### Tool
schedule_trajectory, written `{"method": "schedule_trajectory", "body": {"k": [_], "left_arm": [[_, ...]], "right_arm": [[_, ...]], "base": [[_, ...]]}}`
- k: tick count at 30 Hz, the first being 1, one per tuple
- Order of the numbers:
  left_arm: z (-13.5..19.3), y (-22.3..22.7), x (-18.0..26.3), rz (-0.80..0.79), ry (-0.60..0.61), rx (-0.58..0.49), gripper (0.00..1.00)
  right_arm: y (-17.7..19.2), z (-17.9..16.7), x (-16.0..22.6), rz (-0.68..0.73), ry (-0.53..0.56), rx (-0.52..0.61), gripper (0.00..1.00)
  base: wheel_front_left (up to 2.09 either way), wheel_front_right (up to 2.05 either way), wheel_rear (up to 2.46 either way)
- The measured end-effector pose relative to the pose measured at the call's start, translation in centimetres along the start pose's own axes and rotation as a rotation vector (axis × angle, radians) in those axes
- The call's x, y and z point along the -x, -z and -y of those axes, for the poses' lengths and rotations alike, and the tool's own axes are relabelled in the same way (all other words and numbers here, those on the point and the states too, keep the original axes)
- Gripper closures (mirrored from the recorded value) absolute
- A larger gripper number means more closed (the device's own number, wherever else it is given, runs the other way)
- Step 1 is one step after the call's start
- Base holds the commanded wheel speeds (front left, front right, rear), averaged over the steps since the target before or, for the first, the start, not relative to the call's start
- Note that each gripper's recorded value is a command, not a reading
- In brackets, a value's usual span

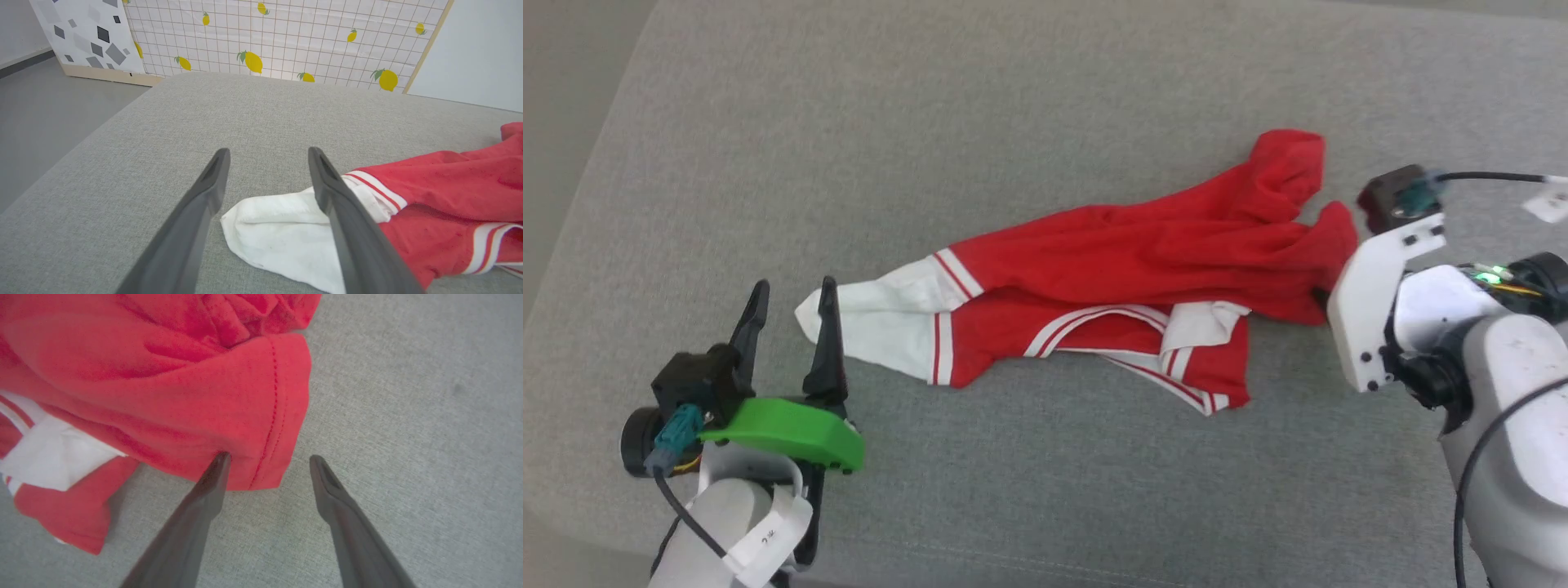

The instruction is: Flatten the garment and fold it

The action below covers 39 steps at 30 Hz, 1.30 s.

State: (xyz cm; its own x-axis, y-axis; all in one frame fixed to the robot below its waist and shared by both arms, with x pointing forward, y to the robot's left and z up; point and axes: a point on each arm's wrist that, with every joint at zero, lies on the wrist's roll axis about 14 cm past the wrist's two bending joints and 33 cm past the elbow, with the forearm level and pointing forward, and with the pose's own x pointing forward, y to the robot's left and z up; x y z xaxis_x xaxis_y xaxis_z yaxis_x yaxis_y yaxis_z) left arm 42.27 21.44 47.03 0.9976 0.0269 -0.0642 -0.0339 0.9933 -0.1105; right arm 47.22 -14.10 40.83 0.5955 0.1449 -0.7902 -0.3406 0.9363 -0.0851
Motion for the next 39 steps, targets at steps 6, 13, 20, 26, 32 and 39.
{"method": "schedule_trajectory", "body": {"k": [6, 13, 20, 26, 32, 39], "left_arm": [[-0.8, 1.5, -0.3, -0.038, -0.031, 0.003, 0.00], [-1.4, 2.2, 0.1, -0.055, -0.053, 0.003, 0.00], [-0.8, 1.2, 0.3, -0.030, -0.037, 0.007, 0.00], [-0.9, 0.2, 0.7, -0.005, -0.035, 0.005, 0.00], [-0.7, 0.5, 0.4, -0.011, -0.028, 0.014, 0.00], [-1.1, 2.0, 0.7, -0.055, -0.055, 0.031, 0.00]], "right_arm": [[2.5, -2.1, -3.0, -0.154, -0.058, 0.126, 0.00], [2.1, -2.5, -3.5, -0.194, -0.099, 0.159, 1.00], [-0.9, -2.4, -1.9, -0.095, -0.106, 0.128, 1.00], [-11.3, -3.8, 0.3, 0.180, -0.115, 0.146, 1.00], [-17.5, -7.6, -0.5, 0.312, -0.159, 0.177, 1.00], [-16.2, -12.1, -5.5, 0.220, -0.213, 0.227, 1.00]], "base": [[0.00, 0.00, 0.00], [0.00, 0.00, 0.00], [0.00, 0.00, 0.00], [0.00, 0.00, 0.00], [0.00, 0.00, 0.00], [0.00, 0.00, 0.00]]}}
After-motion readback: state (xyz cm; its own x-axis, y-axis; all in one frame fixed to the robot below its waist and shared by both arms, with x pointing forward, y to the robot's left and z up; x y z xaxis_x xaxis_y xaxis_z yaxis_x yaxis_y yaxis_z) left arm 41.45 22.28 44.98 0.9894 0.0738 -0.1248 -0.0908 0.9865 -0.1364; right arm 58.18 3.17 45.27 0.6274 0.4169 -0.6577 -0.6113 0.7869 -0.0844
